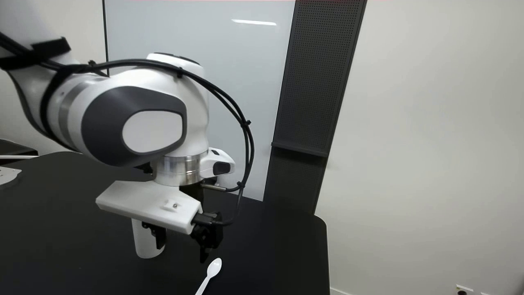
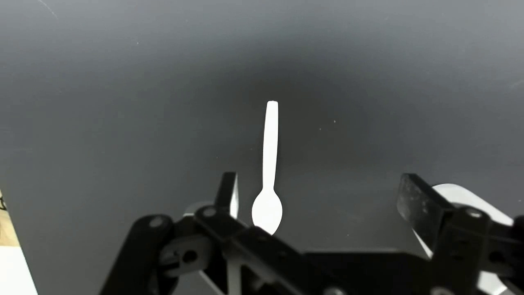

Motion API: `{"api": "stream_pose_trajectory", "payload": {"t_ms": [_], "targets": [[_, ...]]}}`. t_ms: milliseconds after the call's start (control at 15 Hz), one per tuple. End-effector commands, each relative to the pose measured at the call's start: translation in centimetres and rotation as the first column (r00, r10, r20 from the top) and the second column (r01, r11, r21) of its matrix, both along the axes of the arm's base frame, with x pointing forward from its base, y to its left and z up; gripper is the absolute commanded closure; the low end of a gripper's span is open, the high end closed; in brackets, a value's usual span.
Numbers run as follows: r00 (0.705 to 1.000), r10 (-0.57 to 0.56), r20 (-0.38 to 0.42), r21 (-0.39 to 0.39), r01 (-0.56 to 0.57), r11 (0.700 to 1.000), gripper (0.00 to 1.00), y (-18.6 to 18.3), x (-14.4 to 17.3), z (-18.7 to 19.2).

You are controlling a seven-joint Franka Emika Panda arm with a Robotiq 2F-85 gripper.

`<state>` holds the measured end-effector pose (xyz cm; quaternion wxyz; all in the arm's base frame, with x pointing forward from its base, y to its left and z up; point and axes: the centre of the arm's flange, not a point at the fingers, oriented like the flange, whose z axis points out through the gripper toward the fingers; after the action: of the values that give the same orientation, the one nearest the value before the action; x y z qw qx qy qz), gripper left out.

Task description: Place the white spoon in the white mug

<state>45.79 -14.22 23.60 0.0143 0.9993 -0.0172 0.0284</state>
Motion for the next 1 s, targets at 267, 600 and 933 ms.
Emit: {"api": "stream_pose_trajectory", "payload": {"t_ms": [267, 600, 933], "targets": [[1.0, -0.019, -0.014, 0.02, 0.019, 1.0, 0.0, -3.6, 6.0, -4.6], [1.0, -0.001, -0.012, 0.006, 0.001, 1.0, 0.0, -3.6, 7.3, -6.9], [0.999, -0.021, -0.031, 0.007, 0.022, 1.0, 0.0, -4.0, 7.5, -8.5]]}}
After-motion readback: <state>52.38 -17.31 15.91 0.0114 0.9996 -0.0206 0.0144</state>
